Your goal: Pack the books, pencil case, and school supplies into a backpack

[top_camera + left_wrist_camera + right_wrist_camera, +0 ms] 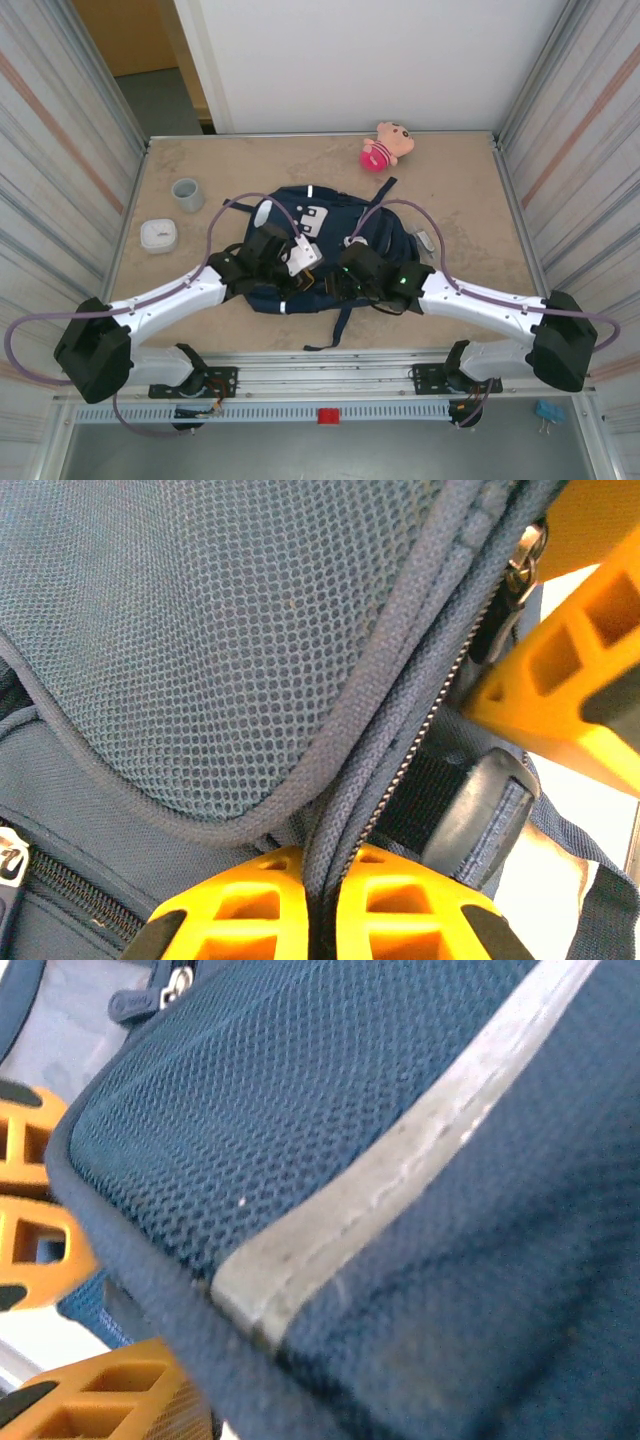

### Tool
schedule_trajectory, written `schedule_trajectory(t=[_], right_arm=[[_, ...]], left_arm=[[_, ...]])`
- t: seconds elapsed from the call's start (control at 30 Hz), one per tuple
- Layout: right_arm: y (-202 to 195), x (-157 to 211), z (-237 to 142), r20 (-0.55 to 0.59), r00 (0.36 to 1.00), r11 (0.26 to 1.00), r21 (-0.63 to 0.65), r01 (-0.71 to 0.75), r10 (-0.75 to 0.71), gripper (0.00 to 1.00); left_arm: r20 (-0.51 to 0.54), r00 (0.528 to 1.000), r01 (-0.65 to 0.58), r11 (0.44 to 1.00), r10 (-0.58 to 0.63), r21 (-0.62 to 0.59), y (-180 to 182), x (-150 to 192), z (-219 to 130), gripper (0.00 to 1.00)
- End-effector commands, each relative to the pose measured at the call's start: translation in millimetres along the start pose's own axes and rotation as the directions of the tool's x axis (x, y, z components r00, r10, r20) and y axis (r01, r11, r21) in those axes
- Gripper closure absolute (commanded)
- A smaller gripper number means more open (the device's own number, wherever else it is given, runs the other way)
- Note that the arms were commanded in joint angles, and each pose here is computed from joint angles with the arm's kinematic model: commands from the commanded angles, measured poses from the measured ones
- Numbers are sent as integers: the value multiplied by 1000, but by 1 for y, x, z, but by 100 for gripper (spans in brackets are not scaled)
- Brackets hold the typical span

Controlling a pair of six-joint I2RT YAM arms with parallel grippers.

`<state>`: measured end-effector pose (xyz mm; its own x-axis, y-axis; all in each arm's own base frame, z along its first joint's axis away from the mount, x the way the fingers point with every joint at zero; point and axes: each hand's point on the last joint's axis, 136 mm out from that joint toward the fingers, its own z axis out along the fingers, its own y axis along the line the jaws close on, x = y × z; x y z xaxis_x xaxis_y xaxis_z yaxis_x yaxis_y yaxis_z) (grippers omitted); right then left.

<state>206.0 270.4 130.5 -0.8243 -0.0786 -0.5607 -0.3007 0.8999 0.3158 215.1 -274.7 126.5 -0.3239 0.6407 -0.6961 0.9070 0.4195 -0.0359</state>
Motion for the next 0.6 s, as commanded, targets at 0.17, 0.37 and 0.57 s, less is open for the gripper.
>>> schedule_trajectory(t=[0.17, 0.37, 0.57], right_arm=[[-17, -49, -27, 236, 971, 994, 102, -51, 25, 80], [-44, -40, -44, 190, 981, 993, 111, -50, 28, 98], [-79, -29, -52, 84, 995, 991, 116, -60, 50, 100]], left_arm=[[81, 997, 6, 999, -9, 39, -8, -25, -16, 100], [19, 1000, 25, 997, -24, -69, 11, -7, -18, 100], [-29, 999, 22, 991, -26, -129, 21, 8, -23, 100]])
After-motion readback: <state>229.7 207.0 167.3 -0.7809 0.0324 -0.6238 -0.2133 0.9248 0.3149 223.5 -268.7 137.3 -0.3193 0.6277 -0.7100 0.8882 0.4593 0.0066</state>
